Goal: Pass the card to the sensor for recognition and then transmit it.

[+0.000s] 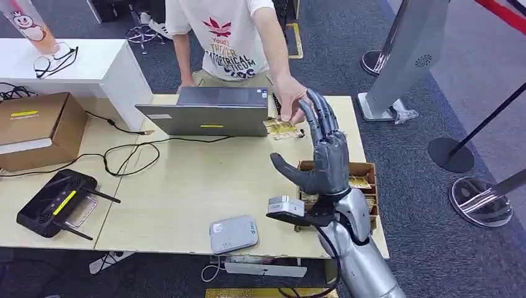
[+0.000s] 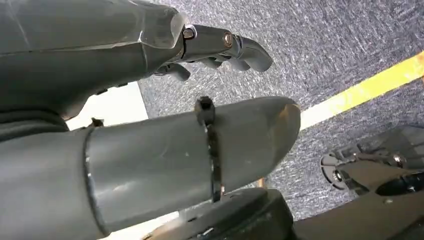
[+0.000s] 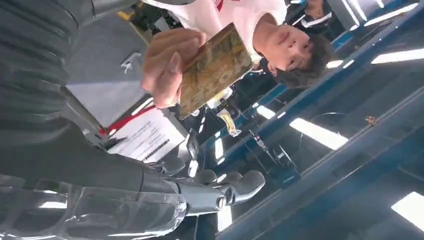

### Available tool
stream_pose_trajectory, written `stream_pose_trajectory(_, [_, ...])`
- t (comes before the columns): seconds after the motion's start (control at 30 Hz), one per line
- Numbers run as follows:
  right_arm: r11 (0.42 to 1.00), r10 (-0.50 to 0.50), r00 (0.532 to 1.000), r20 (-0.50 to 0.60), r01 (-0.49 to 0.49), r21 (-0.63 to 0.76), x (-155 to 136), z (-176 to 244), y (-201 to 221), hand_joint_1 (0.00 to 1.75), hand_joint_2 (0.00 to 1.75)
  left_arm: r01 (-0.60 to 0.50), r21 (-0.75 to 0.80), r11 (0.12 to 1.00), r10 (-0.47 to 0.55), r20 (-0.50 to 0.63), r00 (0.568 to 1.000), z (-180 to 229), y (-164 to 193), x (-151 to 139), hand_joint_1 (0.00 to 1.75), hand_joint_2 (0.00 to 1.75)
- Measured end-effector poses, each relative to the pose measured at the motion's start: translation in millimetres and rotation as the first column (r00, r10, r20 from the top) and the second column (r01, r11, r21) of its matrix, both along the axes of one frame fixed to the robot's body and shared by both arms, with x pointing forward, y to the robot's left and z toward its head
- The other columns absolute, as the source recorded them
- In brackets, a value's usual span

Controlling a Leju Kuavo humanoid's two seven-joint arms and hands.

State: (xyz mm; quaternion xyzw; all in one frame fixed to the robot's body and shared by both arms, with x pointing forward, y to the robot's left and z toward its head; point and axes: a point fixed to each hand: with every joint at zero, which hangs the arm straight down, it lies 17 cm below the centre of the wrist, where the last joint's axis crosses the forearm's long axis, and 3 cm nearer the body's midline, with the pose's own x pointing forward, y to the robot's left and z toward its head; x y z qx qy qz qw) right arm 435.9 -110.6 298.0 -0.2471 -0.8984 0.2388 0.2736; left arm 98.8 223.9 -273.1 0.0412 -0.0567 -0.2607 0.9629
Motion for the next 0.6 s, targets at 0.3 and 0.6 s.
stream_pose_trajectory(0.3, [1.000,-0.002,1.000,-0.017,0.001,-0.030,13,-13,2,0.05,1.75,-0.005,0.002,1.000,0.005,-0.001,1.000,0,2,0,0.00,0.00])
stream_pose_trajectory(0.6, [1.000,0.006,0.999,-0.034,-0.007,-0.030,17,-20,4,1.01,1.75,-0.009,0.006,1.000,0.009,-0.001,1.000,-1,4,-1,0.00,0.00])
